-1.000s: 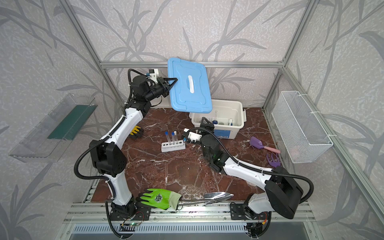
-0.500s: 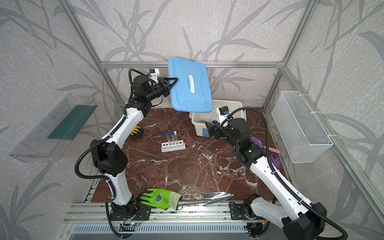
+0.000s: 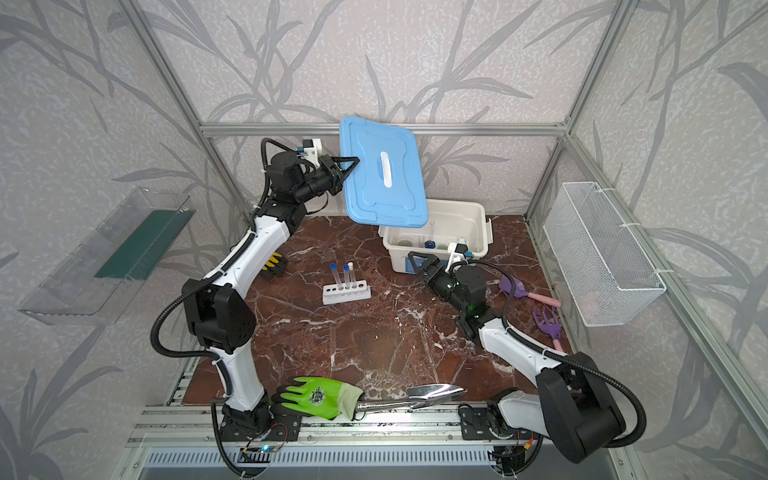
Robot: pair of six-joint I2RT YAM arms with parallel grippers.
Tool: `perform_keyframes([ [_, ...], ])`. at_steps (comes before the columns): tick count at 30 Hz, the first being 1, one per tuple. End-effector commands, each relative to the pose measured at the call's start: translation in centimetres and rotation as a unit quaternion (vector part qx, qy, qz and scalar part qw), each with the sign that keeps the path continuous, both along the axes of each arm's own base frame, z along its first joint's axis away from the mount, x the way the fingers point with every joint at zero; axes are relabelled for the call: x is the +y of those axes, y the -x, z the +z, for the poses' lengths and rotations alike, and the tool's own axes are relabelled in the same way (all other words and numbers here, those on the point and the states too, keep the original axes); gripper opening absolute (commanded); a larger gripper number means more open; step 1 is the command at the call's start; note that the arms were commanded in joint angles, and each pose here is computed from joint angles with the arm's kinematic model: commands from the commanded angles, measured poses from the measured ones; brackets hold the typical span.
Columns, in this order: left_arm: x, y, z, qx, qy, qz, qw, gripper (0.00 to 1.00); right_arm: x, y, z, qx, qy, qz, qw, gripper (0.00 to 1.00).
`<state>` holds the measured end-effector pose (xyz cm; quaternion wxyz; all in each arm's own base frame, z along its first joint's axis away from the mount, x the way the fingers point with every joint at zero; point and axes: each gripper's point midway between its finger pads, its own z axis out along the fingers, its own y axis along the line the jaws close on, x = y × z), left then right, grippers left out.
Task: Organize the chemistry lab equipment
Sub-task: 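Lower the blue lid toward the tub top with both grippers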
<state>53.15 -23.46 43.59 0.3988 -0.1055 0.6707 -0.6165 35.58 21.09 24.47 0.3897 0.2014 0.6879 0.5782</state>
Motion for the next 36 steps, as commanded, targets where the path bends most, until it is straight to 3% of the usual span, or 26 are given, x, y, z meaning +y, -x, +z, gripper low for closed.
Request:
perform_keyframes([
  [1,-0.1,1.9,4.1,-0.059,0.018,-0.004,0.998,0.01,0.4,-0.6,6.9,-0.075,-0.119,-0.004,0.99,0.86],
  [5,-0.4,2.0,4.1,-0.058,0.014,-0.005,0.998,0.01,1.6,-1.5,8.0,-0.092,-0.159,0.007,0.983,0.86],
  [19,-1.6,2.1,2.6,-0.046,0.008,-0.012,0.999,0.01,3.8,-3.7,9.8,-0.113,-0.193,0.019,0.975,0.86],
  [30,-2.5,2.4,1.3,-0.04,0.005,-0.012,0.999,0.01,3.5,-5.2,10.8,-0.114,-0.213,-0.002,0.97,0.77],
  [36,-3.0,3.0,0.9,-0.045,-0.001,-0.015,0.999,0.01,3.0,-6.0,9.8,-0.098,-0.208,-0.027,0.973,0.67],
])
